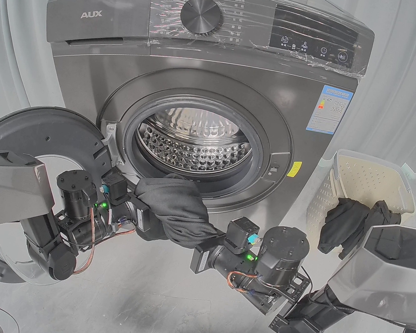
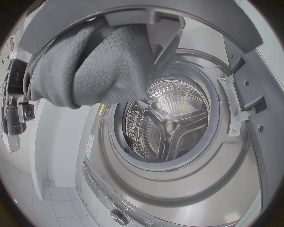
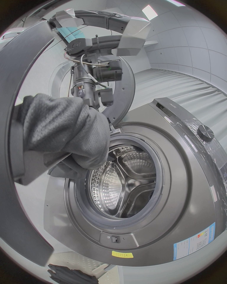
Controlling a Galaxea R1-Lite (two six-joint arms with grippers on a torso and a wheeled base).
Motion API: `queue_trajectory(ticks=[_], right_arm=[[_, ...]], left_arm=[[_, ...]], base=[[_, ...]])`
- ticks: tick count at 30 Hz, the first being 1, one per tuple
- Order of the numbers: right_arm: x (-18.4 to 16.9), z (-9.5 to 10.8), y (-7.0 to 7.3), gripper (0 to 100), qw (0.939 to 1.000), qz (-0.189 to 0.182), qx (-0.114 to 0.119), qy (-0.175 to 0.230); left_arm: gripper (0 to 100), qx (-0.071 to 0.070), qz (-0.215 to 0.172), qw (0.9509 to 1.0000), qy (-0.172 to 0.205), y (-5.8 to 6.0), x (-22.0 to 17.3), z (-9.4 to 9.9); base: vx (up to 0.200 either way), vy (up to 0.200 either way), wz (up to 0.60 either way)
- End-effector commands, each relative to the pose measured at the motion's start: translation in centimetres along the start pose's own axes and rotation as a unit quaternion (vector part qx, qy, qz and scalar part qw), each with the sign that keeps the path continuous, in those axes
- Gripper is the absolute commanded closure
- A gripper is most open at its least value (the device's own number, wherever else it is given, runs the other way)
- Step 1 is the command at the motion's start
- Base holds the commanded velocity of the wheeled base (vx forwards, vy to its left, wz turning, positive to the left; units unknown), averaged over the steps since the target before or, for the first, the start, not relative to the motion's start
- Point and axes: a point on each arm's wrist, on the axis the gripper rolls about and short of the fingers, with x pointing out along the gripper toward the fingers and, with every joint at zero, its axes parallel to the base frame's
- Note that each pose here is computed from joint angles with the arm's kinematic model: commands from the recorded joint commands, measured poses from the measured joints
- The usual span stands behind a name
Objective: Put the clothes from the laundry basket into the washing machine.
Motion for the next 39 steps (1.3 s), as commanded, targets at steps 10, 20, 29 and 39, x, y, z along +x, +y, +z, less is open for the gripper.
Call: queue_trajectory(ticks=[10,20,29,39], right_arm=[[-5.2,-3.7,-1.4,0,0.9908,-0.024,-0.019,0.132],[-9.1,-5.3,-3.2,0,0.9808,-0.054,-0.023,0.186],[-10.8,-0.7,-8.1,0,0.9814,-0.168,-0.002,0.092],[-11.0,-0.7,-9.2,0,0.9771,-0.196,0.020,0.080]], left_arm=[[100,-0.003,-0.005,0.9998,-0.018,-1.0,-2.2,2.5],[100,-0.022,-0.016,0.9995,-0.014,-2.7,-6.3,4.2],[100,-0.017,-0.010,0.9998,-0.008,-3.2,-8.1,4.5],[100,-0.016,0.006,0.9999,-0.001,-3.5,-10.2,4.8]], base=[[0.000,0.000,0.00],[0.000,0.000,0.00],[0.000,0.000,0.00],[0.000,0.000,0.00]])
